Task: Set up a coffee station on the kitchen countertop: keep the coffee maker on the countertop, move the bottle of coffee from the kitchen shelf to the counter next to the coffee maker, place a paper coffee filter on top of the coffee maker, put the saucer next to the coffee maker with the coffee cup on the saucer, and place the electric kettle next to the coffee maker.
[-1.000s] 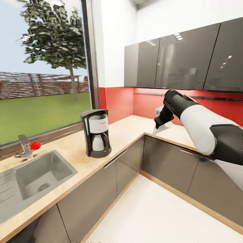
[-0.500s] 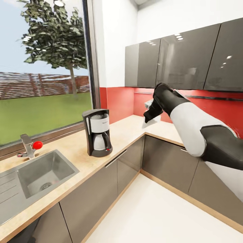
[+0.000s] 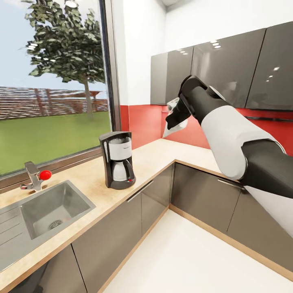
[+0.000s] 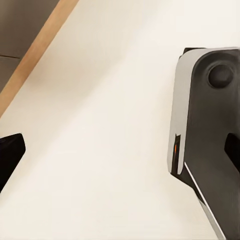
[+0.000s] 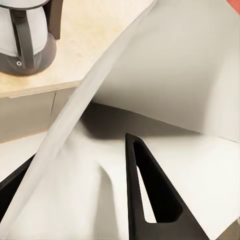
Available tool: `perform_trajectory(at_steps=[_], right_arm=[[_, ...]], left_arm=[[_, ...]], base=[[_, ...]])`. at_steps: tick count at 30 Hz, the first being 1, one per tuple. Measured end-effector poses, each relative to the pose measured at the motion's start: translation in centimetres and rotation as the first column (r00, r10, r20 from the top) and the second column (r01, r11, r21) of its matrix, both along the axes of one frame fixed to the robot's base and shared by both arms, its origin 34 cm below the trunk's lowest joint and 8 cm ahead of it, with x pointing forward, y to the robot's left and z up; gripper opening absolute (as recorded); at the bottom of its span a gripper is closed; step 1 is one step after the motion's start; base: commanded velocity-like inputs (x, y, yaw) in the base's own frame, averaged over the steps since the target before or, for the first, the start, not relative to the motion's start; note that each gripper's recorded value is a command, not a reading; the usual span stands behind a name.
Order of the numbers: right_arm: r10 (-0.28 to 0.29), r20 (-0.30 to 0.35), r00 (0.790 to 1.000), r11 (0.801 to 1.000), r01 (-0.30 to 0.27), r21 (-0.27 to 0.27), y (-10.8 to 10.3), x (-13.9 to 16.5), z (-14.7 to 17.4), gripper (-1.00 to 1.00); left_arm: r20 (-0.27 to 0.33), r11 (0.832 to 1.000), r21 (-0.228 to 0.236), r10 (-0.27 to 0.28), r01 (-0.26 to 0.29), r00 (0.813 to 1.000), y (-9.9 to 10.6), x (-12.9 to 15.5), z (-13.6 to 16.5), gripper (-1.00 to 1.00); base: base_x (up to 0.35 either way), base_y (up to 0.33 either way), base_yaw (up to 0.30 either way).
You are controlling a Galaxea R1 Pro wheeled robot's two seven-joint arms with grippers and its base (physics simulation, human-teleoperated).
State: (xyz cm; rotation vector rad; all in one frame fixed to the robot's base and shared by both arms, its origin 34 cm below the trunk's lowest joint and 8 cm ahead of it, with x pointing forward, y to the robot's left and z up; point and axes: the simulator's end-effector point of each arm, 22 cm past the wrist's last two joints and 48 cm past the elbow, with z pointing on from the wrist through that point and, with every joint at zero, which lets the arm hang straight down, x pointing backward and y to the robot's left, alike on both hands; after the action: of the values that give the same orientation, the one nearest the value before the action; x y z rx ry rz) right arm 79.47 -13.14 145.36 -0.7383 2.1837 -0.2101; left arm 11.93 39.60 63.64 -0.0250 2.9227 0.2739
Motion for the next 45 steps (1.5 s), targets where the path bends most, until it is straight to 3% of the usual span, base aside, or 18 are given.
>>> perform_trajectory(at_steps=[10, 33, 45], right_arm=[[-0.002, -0.005, 1.0, 1.0, 0.002, -0.003, -0.1, 0.1, -0.3, -1.0], [-0.004, -0.029, 1.0, 1.0, 0.004, -0.007, -0.1, 1.1, -1.9, -1.0], [-0.004, -0.028, 1.0, 1.0, 0.004, -0.008, -0.1, 1.1, -1.9, -1.0]], left_arm=[[-0.006, 1.0, 0.001, -0.004, 0.004, 1.0, 0.1, -0.2, 0.0, 1.0], [-0.05, 1.0, 0.001, 0.008, -0.008, 0.999, 0.0, -2.1, -0.1, 1.0], [-0.049, 1.0, 0.001, 0.008, -0.008, 0.999, 0.0, -2.0, -0.1, 1.0]], base=[[0.025, 0.0, 0.035], [0.314, 0.0, 0.129], [0.038, 0.0, 0.233]])
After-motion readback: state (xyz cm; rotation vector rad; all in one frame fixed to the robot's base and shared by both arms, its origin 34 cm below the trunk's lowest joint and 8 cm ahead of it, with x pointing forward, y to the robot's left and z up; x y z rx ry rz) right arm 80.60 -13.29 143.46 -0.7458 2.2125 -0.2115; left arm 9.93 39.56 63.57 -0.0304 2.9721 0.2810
